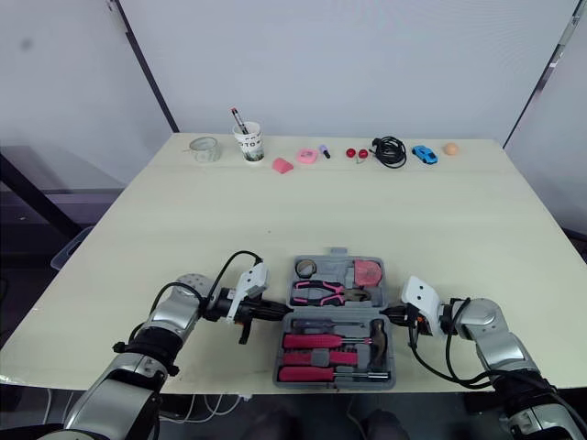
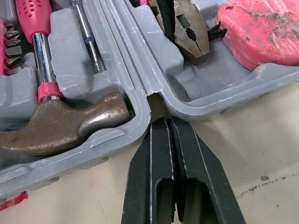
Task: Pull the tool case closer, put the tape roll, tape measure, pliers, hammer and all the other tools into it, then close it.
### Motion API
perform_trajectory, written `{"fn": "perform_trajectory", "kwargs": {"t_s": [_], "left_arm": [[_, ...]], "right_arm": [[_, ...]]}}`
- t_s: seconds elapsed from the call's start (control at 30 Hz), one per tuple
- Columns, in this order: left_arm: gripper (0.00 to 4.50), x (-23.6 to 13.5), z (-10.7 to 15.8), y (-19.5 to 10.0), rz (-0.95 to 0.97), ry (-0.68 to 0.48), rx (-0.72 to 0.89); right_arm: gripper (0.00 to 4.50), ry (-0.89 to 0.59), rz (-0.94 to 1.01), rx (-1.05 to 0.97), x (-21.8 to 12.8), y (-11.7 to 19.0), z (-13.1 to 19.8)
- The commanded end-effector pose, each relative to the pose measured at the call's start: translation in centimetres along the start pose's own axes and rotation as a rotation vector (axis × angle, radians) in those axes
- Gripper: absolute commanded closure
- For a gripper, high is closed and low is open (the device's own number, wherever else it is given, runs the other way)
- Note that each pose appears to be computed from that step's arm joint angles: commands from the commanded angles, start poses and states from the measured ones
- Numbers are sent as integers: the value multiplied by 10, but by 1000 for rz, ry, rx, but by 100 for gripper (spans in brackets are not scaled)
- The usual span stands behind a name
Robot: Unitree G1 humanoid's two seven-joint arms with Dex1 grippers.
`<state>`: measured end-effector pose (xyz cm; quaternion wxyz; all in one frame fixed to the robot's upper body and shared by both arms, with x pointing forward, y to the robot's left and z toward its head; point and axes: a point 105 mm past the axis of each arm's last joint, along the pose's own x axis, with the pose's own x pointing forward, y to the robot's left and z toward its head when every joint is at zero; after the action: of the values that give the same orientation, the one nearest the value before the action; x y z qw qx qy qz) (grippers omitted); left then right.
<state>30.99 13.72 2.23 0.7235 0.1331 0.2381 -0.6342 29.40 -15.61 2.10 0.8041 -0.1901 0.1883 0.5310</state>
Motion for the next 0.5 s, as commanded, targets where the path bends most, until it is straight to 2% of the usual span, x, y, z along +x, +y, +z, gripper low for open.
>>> {"fn": "perform_trajectory", "kwargs": {"t_s": [0.03, 0.3, 0.5], "left_arm": [[450, 10, -7, -11, -60, 23, -11], [450, 6, -8, -2, -6, 25, -3], [450, -24, 5, 15, 111, -30, 54]], "right_arm": [[444, -32, 15, -55, 2, 2, 13], [444, -30, -18, -53, -5, -6, 13], [444, -92, -111, 55, -31, -22, 18]]}}
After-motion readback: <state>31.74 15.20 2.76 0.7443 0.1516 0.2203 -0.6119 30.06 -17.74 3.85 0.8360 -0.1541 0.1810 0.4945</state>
